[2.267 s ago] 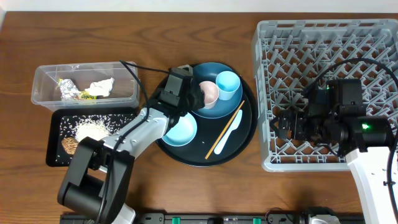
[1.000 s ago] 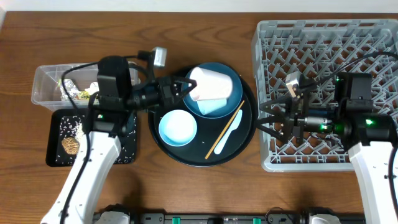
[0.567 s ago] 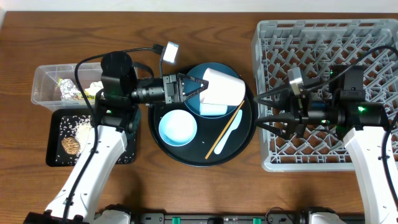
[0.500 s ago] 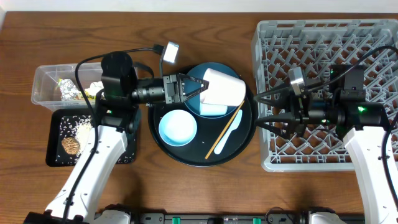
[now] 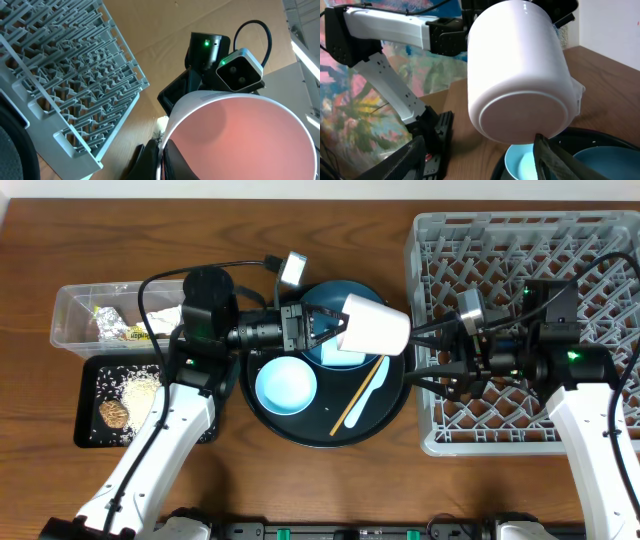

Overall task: Sort waste into correct bins and load items into the dishwasher rack
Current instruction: 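Hold the cup out and grasp it with the right gripper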

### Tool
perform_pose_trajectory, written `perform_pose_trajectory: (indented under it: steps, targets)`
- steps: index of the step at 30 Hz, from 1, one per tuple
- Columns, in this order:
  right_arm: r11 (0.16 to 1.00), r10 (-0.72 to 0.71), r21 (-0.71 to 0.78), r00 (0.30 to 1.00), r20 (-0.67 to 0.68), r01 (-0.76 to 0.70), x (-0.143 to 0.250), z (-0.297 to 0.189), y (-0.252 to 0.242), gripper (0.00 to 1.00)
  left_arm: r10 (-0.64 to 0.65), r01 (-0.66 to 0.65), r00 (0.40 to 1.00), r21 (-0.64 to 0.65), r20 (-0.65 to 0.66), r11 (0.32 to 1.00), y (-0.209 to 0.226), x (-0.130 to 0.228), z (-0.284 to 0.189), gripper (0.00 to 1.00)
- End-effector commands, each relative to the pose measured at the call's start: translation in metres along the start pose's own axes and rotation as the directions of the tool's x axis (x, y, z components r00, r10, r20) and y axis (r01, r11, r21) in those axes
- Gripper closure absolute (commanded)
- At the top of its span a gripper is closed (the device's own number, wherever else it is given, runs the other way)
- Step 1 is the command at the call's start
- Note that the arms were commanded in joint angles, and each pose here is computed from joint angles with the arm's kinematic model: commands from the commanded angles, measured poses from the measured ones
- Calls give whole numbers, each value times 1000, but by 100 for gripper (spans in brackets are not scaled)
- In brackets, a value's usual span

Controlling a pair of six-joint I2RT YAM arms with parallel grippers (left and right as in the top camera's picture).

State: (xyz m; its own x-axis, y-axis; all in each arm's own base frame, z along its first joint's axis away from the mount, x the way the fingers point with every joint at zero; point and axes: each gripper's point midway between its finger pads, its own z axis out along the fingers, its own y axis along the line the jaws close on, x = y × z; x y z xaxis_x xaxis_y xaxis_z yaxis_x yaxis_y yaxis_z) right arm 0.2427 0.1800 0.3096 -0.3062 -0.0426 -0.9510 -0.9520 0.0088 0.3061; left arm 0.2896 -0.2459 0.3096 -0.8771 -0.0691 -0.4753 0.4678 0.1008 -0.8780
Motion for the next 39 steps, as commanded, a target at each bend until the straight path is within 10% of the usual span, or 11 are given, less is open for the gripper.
perform_pose_trajectory:
  steps: [1, 29, 39]
  targets:
    - [997, -37, -61, 999, 18, 38, -7, 7, 11, 36, 12, -12, 1000, 13, -12, 1000, -6, 1, 5, 94]
    - [987, -18, 158, 994, -111, 36, 10, -1, -31, 23, 13, -12, 999, 32, -38, 999, -9, 5, 4, 94]
    - [993, -110, -30, 994, 30, 110, -18, 0, -1, 23, 21, -20, 999, 27, -31, 999, -8, 4, 4, 94]
